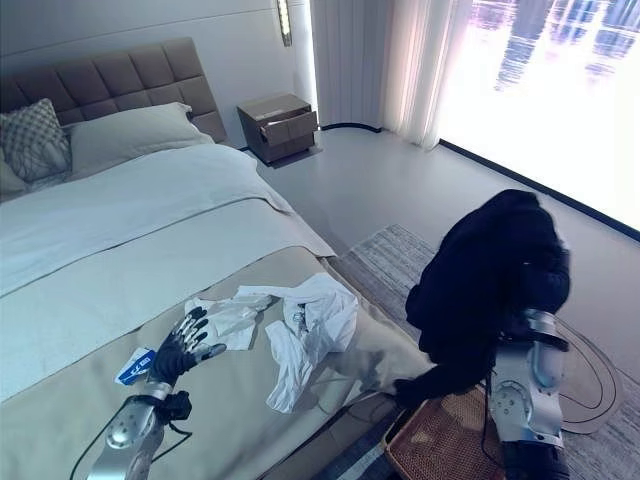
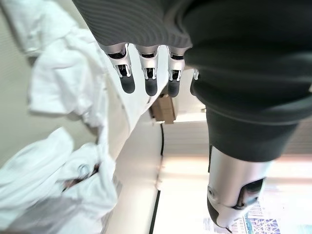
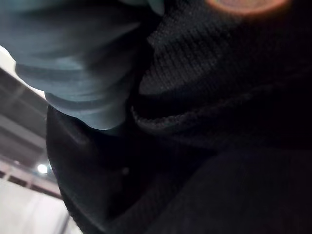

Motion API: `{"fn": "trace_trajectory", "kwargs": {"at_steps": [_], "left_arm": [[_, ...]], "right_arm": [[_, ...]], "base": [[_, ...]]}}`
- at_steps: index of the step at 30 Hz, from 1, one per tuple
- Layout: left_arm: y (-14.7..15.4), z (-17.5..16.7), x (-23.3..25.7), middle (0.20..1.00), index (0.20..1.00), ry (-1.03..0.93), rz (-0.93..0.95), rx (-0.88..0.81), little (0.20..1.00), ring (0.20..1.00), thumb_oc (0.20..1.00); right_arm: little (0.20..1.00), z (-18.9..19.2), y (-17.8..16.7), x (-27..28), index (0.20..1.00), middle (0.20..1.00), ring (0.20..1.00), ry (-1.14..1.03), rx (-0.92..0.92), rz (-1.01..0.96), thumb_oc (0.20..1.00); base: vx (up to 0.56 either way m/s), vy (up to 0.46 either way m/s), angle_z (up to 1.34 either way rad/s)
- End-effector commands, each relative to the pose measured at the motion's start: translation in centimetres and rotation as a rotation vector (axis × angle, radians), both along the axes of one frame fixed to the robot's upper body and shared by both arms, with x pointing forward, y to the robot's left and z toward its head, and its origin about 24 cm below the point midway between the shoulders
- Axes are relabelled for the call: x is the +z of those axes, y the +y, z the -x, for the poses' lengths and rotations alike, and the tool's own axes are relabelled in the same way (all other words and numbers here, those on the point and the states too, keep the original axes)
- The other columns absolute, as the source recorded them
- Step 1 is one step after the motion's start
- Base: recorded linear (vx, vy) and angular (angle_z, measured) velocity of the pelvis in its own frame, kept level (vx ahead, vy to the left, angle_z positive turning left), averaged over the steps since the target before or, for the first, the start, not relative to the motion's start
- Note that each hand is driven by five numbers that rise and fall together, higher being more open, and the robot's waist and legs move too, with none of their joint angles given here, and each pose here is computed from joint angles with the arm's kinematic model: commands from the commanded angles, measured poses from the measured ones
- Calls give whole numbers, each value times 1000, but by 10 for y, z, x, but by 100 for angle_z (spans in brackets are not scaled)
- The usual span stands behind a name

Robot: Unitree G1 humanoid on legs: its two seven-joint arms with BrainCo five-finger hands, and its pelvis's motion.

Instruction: Pick up clothes into the bucket

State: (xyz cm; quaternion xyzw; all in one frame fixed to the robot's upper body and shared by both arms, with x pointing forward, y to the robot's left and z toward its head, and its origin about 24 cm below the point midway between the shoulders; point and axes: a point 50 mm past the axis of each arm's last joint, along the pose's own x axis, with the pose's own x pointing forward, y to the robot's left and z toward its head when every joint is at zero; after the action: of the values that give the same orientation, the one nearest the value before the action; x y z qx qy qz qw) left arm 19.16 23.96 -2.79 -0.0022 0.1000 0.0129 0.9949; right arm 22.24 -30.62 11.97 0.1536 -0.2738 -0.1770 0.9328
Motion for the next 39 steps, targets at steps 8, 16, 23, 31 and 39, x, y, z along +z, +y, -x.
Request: {"fn": "trace_trajectory", "kwargs": {"at_steps": [8,16,23,31,39], "left_arm": [[39,3,49,1000,1000,-281,-20,216,1000,1000,1000],[30,-3,85,1000,1000,-521,86,276,1000,1000,1000],[20,-20,123,1000,1000,-708,88,244,1000,1000,1000],[4,-28,146,1000,1000,-812,97,191,1000,1000,1000],[-12,-30,164,1000,1000,-894,169,157,1000,1000,1000]], "right_arm": [[200,46,-27,8,200,200,200,78,-267,289,200],[200,40,-26,-66,200,200,200,412,-303,204,200],[200,-1,-11,-81,200,200,200,476,-264,190,200],[200,-37,-10,-72,200,200,200,471,-287,167,200],[200,-60,-32,-54,200,200,200,460,-415,56,200]], "base": [[-9,1,0],[-93,21,-1],[-193,18,-3],[-131,-15,-1],[-97,-14,5]]}}
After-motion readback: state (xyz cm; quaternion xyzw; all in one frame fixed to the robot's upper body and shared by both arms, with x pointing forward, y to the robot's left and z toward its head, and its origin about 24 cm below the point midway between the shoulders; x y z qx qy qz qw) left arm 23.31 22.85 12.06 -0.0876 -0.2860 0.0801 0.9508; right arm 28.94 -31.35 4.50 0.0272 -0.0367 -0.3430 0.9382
